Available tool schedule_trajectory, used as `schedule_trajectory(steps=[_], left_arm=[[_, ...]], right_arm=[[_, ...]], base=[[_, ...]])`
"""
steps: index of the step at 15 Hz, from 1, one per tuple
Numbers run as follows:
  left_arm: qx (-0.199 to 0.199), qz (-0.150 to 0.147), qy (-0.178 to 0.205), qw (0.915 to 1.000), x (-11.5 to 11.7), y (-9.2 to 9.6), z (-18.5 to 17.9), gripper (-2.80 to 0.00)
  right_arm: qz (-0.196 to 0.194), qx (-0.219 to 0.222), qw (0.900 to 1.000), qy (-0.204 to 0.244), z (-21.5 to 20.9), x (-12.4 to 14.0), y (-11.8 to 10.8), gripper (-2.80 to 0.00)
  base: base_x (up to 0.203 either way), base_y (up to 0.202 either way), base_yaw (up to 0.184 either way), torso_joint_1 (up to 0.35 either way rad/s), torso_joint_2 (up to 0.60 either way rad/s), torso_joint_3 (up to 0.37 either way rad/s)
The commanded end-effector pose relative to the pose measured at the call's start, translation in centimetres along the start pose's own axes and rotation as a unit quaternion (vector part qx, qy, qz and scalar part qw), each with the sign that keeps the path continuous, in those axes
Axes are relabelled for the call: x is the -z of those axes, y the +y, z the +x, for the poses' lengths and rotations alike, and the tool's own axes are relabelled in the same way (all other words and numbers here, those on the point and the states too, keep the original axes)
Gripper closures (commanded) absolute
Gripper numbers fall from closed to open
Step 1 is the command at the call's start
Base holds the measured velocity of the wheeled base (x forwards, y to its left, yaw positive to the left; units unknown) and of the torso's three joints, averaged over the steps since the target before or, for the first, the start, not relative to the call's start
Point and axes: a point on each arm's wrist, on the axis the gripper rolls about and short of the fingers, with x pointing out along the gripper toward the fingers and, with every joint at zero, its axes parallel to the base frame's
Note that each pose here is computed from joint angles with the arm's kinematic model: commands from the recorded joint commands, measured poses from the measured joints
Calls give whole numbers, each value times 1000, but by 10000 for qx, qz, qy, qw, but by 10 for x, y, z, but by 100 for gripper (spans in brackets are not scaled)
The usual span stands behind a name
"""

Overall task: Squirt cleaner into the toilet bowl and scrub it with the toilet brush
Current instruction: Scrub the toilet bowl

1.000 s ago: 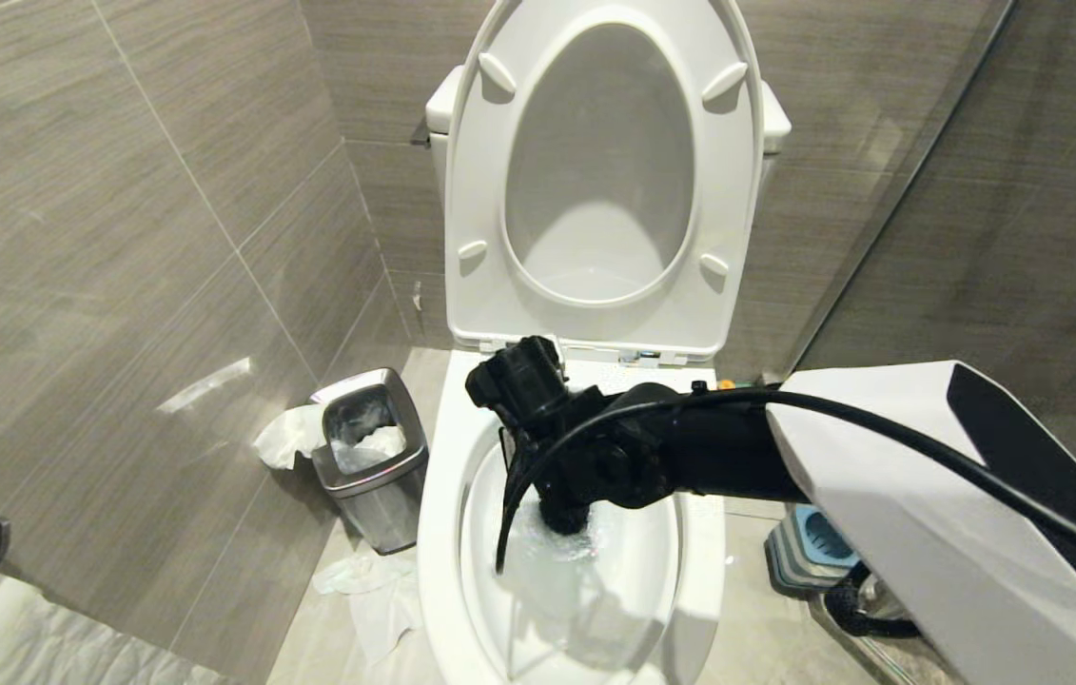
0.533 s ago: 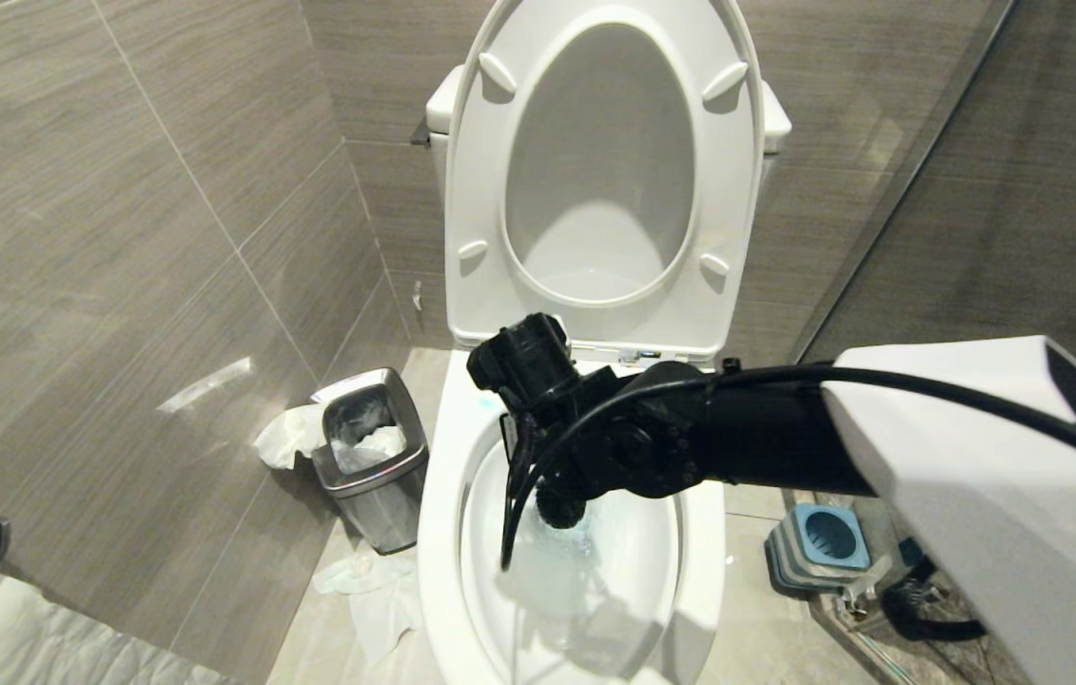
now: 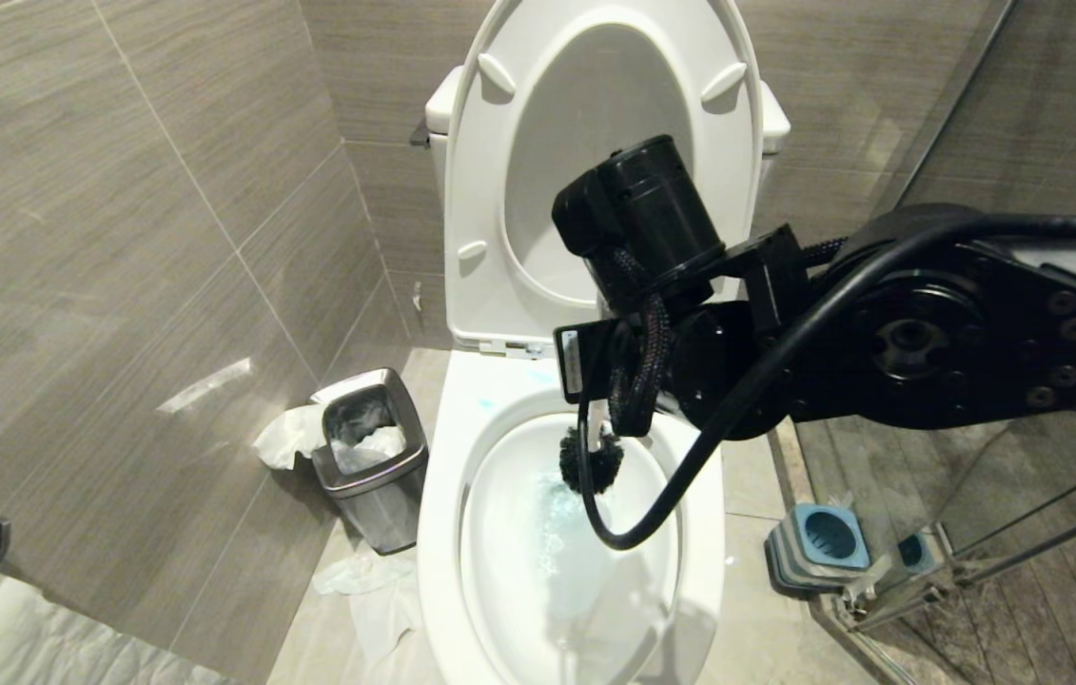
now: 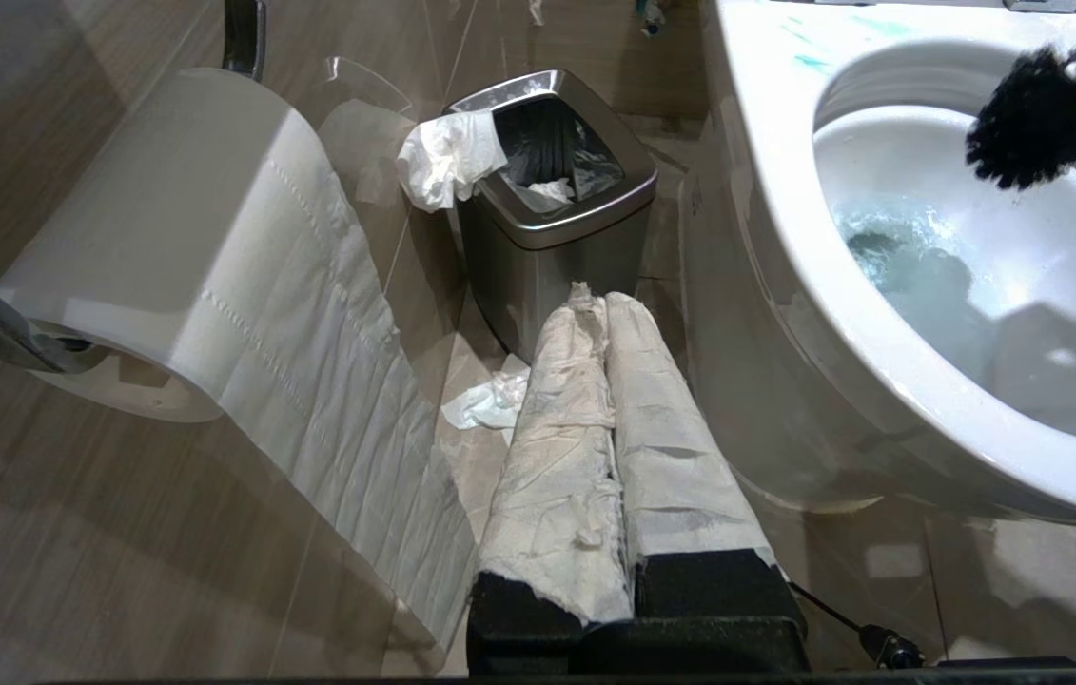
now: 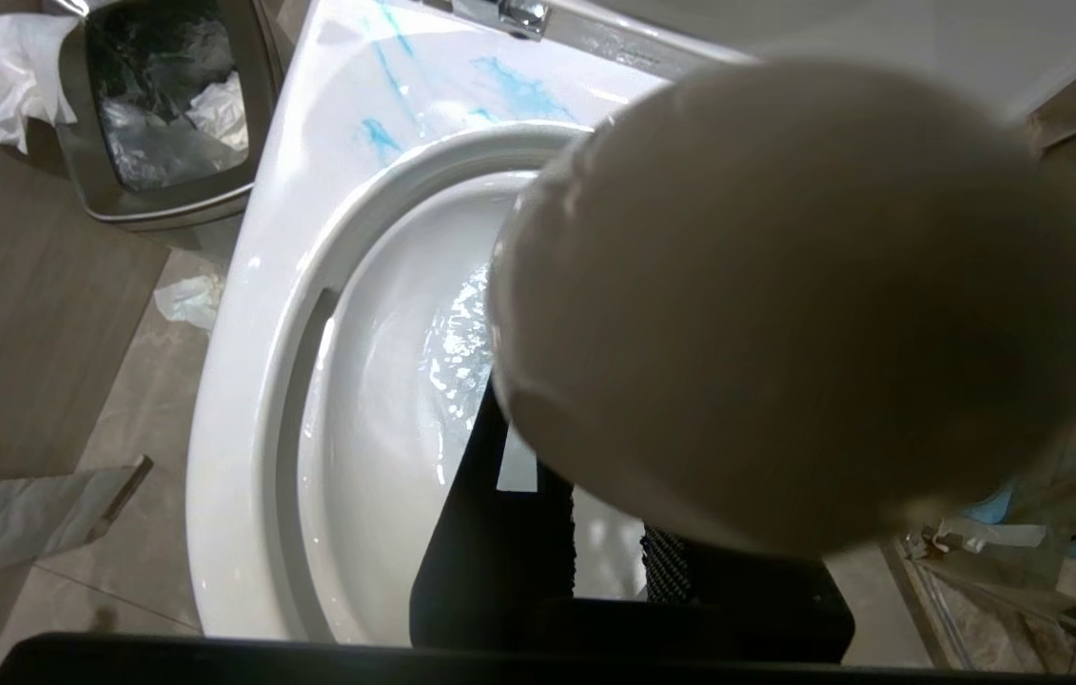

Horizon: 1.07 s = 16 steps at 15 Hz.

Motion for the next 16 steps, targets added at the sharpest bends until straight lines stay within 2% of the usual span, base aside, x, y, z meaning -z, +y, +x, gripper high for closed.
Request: schedule_trajectory(steps=[1, 6, 10, 16], left_arm=[[-1, -1, 16, 10000, 0, 0, 0, 0], [-1, -1, 11, 10000, 0, 0, 0, 0], [-1, -1, 9, 10000, 0, 0, 0, 0], [-1, -1, 15, 10000, 0, 0, 0, 0]], right_arm=[[16, 12, 10000, -20, -1, -1, 0, 0], [-269, 205, 9986, 401, 48, 32, 22, 0], [-276, 353, 9972, 593, 100, 57, 44, 0], [-211, 441, 9966, 670, 150, 87, 51, 0]], base=[[0, 0, 0, 0, 0, 0], [0, 0, 0, 0, 0, 0], [0, 0, 0, 0, 0, 0], [0, 0, 0, 0, 0, 0]])
